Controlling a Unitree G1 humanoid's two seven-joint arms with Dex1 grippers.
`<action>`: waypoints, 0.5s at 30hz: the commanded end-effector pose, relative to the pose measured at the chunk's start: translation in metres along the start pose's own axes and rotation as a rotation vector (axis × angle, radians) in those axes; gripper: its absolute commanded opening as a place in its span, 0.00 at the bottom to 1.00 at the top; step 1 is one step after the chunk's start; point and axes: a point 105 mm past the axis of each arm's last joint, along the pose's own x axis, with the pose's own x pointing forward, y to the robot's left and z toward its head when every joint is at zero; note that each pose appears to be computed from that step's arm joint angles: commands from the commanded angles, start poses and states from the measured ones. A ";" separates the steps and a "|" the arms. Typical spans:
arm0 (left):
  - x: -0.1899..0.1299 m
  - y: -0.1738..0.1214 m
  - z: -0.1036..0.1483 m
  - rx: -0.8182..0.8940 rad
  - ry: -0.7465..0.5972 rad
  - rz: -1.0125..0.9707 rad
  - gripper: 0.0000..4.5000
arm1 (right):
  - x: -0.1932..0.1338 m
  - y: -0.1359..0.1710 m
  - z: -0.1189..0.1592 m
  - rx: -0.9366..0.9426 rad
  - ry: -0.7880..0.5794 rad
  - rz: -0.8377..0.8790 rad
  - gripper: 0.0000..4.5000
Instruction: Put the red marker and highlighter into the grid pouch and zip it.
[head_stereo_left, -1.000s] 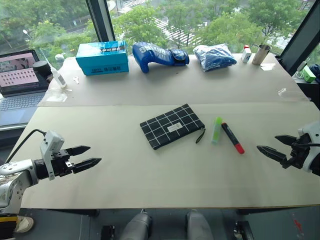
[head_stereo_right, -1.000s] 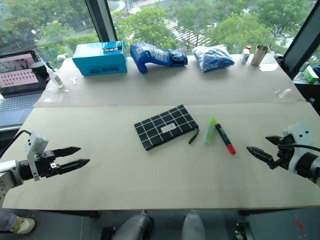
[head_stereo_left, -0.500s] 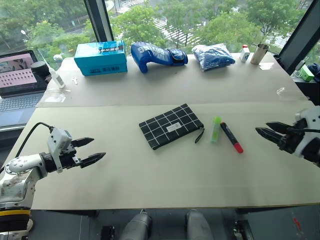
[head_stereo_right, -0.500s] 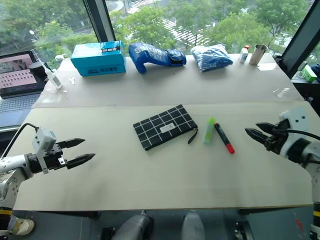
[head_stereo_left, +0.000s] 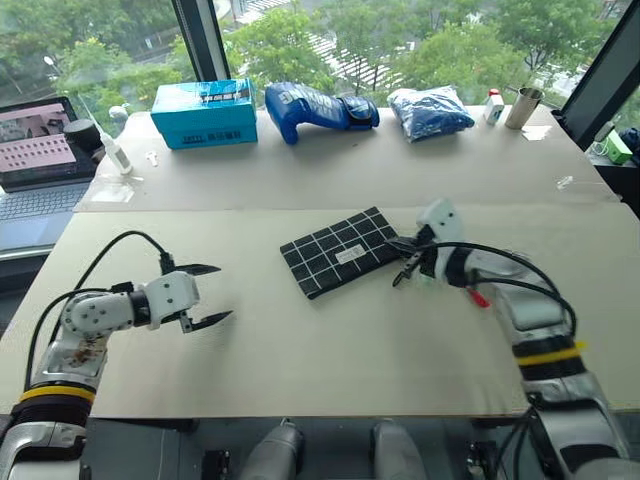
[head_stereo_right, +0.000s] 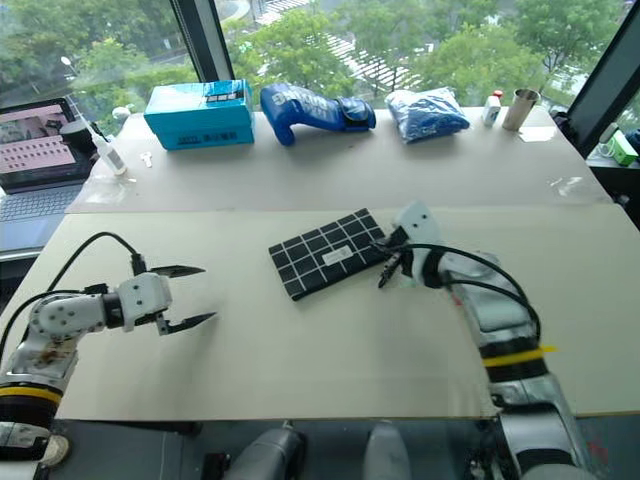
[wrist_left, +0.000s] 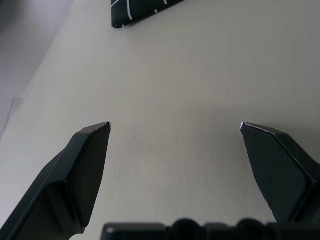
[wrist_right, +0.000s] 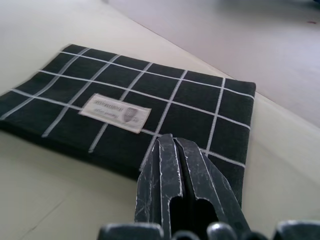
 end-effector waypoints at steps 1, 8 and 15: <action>0.011 0.011 0.019 0.104 -0.056 0.019 1.00 | 0.014 -0.007 0.008 -0.143 0.027 -0.053 0.00; 0.043 -0.001 0.035 0.235 -0.082 -0.088 1.00 | 0.025 0.010 -0.029 -0.444 0.230 0.040 0.00; 0.072 0.004 0.038 0.391 -0.064 -0.084 1.00 | 0.029 0.014 -0.016 -0.465 0.184 0.052 0.00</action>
